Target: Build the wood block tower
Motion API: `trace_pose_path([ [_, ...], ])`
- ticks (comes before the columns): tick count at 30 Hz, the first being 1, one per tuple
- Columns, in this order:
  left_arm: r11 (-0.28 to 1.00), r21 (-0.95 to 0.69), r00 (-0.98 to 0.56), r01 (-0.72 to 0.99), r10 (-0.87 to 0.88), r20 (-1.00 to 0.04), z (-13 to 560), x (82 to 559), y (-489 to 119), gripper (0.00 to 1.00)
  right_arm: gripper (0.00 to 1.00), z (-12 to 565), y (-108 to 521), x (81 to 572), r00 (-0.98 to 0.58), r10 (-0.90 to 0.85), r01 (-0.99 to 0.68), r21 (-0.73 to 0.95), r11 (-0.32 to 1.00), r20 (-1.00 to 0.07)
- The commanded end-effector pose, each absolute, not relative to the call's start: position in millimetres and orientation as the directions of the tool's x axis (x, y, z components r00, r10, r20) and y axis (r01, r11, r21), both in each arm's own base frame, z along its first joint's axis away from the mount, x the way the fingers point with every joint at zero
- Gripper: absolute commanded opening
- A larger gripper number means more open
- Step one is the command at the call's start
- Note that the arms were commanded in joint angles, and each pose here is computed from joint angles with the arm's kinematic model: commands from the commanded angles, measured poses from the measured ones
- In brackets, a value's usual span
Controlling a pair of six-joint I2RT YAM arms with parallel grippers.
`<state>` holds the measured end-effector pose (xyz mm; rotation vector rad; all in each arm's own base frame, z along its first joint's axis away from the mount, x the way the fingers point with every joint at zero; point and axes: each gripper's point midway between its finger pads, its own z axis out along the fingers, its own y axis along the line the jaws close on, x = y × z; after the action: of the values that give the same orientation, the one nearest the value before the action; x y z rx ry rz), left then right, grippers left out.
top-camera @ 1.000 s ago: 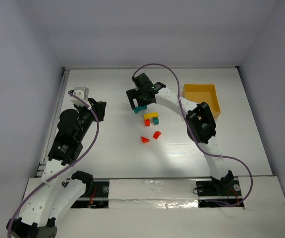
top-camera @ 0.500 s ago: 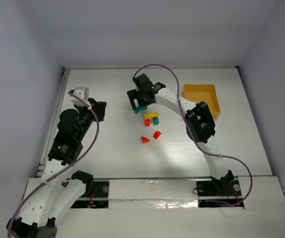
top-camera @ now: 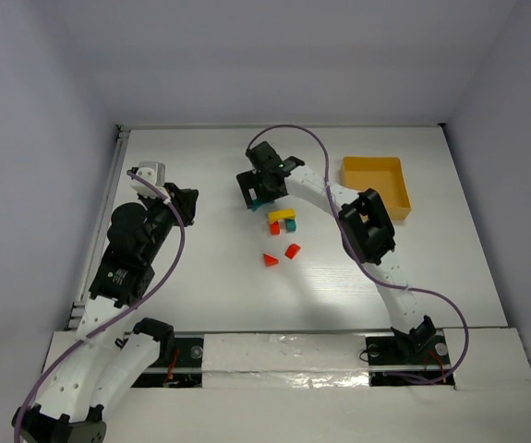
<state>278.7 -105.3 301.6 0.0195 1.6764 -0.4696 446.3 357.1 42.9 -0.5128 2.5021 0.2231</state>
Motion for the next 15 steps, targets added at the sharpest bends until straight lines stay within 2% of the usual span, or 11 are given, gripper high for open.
trace_pose_path([
  [1, 0.908, -0.291, -0.124, 0.302, -0.265, -0.956, 316.0, 280.0, -107.1, 0.15, 0.94, 68.7, 362.9, 460.8, -0.726, -0.291, -0.407, 0.049, 0.912, -0.623],
  [13, 0.908, -0.291, -0.124, 0.302, -0.265, -0.956, 315.7, 279.8, -107.0, 0.15, 0.88, 72.2, 362.1, 461.9, -0.723, -0.289, -0.403, 0.044, 0.914, -0.628],
  [15, 0.908, -0.291, -0.123, 0.303, -0.266, -0.956, 316.1, 279.5, -106.9, 0.15, 0.85, 71.3, 362.5, 461.6, -0.724, -0.289, -0.405, 0.046, 0.913, -0.626],
])
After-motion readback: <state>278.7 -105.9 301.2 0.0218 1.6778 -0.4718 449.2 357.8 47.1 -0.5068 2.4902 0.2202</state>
